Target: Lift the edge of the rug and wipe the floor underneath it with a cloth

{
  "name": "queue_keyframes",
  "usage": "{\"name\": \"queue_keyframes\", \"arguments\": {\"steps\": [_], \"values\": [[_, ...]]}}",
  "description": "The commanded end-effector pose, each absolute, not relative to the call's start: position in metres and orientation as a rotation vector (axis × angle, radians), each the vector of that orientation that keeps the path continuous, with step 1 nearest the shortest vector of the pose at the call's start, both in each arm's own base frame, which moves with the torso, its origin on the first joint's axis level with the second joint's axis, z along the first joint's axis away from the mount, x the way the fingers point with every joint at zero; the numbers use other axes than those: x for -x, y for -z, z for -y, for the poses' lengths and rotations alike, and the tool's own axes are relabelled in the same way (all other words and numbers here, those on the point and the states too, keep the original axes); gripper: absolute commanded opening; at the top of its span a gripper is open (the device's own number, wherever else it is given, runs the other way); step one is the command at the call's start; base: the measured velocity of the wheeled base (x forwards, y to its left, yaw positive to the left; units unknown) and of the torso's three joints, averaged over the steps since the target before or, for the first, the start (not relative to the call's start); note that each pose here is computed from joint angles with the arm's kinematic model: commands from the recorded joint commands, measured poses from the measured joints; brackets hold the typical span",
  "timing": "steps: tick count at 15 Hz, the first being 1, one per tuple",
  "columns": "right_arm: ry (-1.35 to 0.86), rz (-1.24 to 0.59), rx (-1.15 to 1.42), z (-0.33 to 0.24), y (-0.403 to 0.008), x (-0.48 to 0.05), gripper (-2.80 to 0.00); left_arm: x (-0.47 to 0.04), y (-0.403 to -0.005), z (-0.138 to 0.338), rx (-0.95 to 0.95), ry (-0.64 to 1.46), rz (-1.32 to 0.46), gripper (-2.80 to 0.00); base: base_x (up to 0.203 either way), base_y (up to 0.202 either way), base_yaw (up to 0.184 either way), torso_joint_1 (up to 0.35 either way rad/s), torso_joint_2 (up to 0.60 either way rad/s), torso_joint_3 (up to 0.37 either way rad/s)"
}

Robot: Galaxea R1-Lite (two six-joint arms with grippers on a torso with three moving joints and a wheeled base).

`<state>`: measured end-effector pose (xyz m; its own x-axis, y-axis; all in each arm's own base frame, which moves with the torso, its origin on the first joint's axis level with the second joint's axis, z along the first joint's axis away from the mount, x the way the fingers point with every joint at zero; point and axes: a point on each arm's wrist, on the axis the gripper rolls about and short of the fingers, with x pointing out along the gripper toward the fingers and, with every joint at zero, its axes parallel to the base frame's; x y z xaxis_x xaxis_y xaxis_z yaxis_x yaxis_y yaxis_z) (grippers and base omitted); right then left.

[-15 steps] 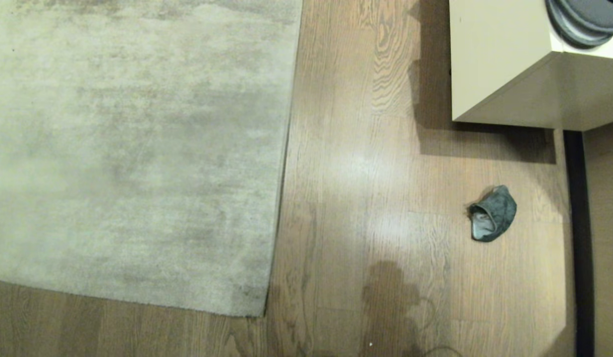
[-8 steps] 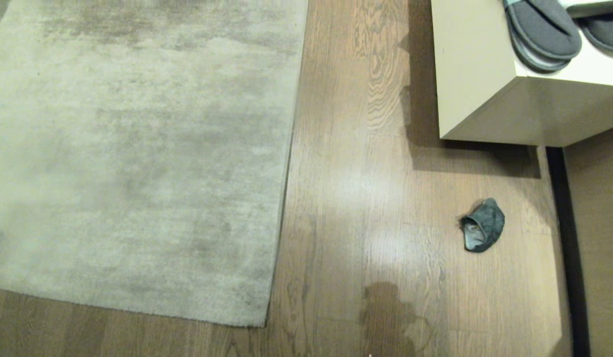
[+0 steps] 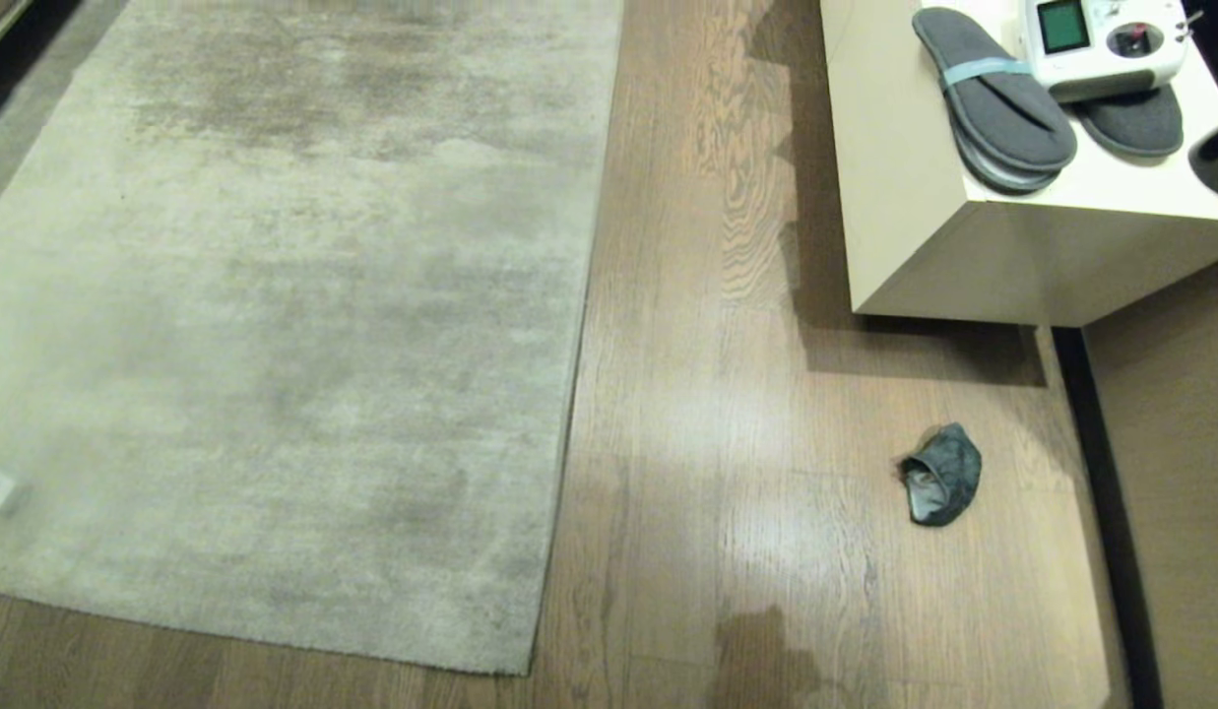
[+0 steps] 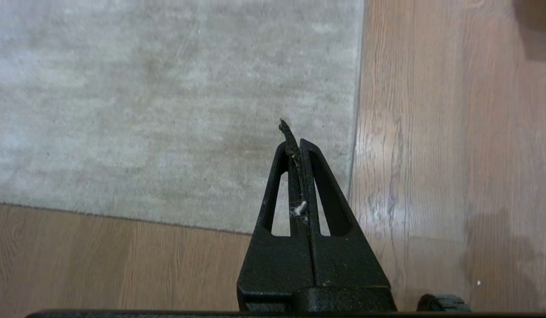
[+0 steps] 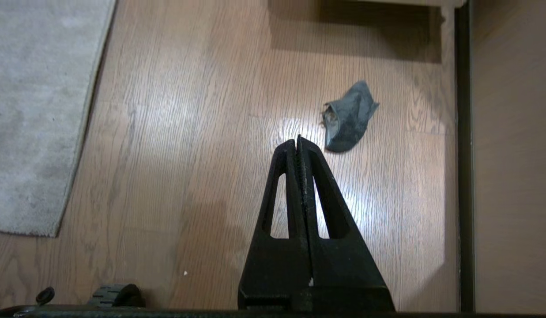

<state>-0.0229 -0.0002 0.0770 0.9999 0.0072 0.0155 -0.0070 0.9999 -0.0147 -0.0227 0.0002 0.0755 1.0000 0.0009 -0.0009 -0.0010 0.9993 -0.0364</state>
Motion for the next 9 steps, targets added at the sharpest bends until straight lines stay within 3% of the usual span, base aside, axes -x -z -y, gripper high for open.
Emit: {"name": "queue_keyframes", "arguments": {"steps": [1, 9], "values": [[-0.008, 0.014, 0.015, 0.0002, -0.0771, 0.0227, -2.8, 0.0227, -0.0757, -0.0002, 0.037, -0.002, 0.0, -2.8, 0.0, 0.0, 0.0, -0.002, 0.0, 0.204], [-0.008, 0.015, 0.015, 0.0002, -0.0771, 0.0228, -2.8, 0.0227, -0.0757, -0.0002, 0.037, -0.002, 0.0, -2.8, 0.0, 0.0, 0.0, 0.003, 0.0, 0.202]]}}
